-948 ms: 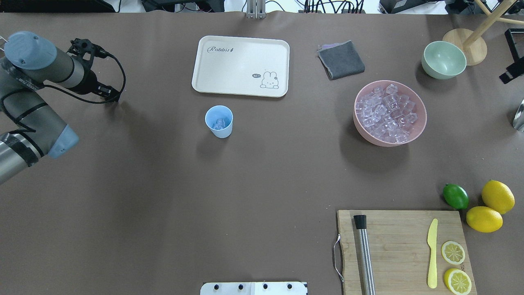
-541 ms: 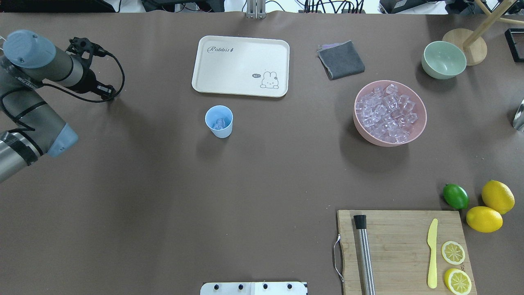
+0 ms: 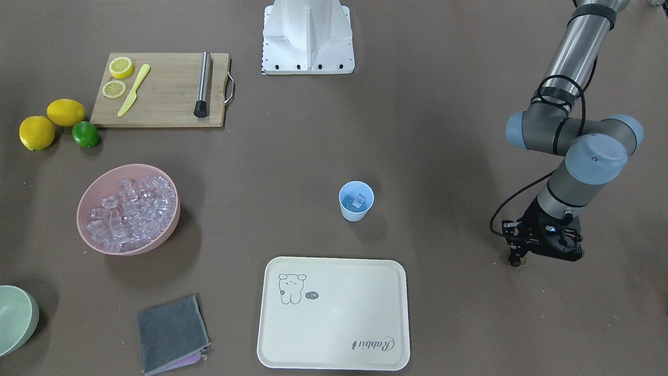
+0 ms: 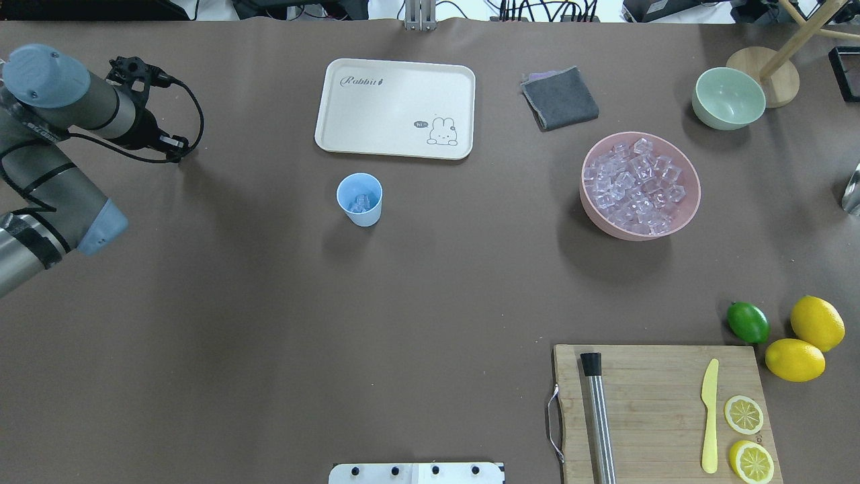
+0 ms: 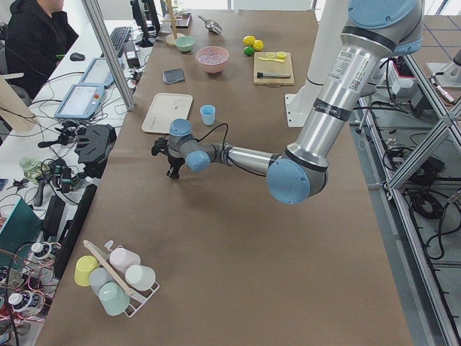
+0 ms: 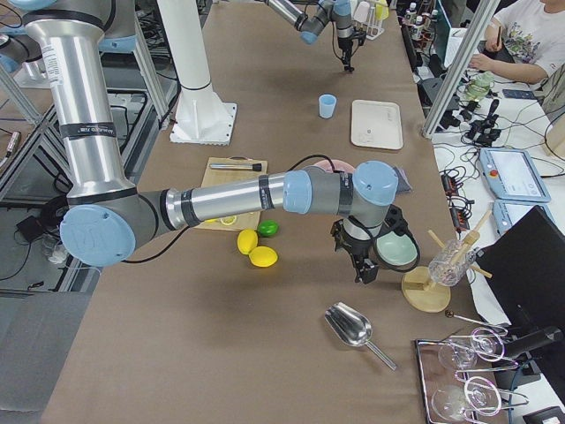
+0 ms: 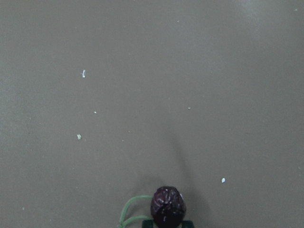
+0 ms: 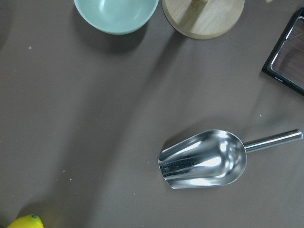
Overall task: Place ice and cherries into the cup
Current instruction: 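Lift the cherries with the left gripper and carry them toward the cup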
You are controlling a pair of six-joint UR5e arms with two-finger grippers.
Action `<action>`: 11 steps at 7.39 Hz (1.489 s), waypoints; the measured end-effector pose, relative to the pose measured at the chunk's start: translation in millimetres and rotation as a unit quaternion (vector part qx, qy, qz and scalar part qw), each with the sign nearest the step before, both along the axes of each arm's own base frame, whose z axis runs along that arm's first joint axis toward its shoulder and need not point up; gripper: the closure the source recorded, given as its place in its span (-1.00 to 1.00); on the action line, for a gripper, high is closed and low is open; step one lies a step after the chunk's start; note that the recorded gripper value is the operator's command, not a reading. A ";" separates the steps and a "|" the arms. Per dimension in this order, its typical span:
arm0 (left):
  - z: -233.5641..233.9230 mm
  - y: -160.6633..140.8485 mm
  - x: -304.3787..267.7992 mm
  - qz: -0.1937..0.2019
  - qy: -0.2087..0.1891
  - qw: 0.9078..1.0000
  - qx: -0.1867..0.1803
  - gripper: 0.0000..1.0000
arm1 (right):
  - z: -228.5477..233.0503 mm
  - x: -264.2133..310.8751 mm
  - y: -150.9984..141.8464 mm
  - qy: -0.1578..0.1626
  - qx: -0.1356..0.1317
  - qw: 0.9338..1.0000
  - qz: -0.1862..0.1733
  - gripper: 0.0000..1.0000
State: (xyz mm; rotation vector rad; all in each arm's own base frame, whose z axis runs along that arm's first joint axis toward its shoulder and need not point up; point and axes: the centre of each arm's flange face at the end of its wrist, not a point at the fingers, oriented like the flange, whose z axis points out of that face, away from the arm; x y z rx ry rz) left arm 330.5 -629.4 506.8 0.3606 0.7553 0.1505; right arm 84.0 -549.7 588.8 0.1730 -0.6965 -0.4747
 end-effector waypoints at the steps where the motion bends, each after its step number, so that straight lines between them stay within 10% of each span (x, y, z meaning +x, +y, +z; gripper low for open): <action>1: -5.1 -3.2 -4.9 -0.006 0.003 1.000 -0.001 1.00 | 14.3 0.1 -0.7 0.000 -0.002 1.000 -0.002 -0.98; 5: -141.1 -17.4 -20.1 -0.016 0.038 0.999 -0.026 1.00 | 22.1 -1.5 -13.5 -0.004 0.010 1.000 0.002 -0.98; 11: -322.3 81.6 109.7 0.002 0.142 0.987 -0.069 1.00 | 5.1 -31.2 -27.7 -0.025 0.016 1.000 -0.011 -0.98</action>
